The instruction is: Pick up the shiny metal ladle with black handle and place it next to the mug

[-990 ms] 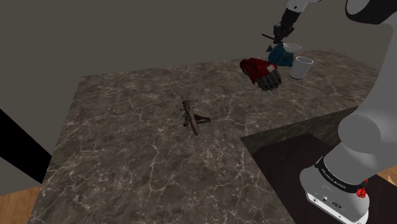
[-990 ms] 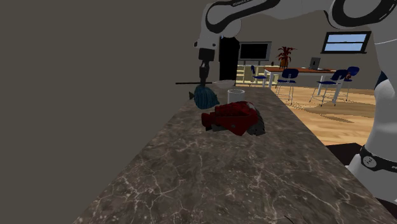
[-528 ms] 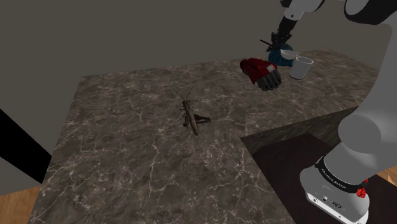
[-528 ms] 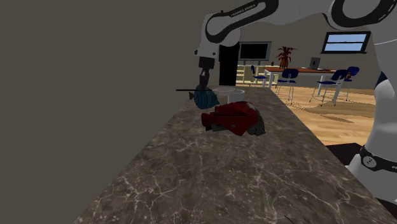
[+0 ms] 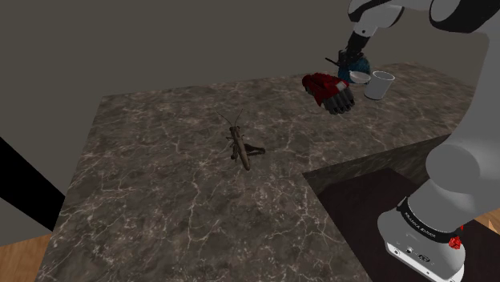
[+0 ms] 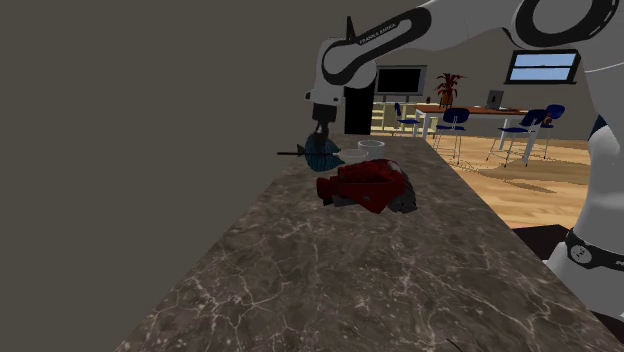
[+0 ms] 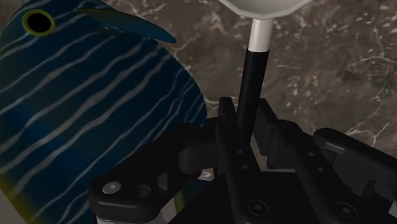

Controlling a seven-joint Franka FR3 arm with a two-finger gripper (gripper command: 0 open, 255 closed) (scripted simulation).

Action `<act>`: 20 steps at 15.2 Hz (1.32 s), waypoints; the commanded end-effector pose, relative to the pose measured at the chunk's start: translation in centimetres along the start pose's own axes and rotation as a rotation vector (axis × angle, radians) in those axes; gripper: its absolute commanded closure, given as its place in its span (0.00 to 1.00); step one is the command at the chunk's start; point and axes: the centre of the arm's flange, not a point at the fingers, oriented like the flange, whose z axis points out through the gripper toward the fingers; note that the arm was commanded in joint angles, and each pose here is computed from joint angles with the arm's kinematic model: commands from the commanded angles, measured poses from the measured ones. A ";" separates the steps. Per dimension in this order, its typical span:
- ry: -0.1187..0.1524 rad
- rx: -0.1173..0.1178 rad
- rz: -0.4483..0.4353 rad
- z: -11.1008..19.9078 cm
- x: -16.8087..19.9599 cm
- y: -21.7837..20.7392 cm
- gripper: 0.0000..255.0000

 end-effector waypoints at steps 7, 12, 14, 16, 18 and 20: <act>0.000 0.000 0.000 4.5 -0.5 0.4 1.00; 0.000 0.000 0.000 4.5 -0.5 0.4 1.00; 0.000 0.000 0.000 4.5 -0.5 0.4 1.00; 0.000 0.000 0.000 4.5 -0.5 0.4 0.00; 0.001 0.000 0.000 4.5 -0.6 0.4 0.00; 0.001 0.000 0.000 4.5 -0.6 0.4 0.00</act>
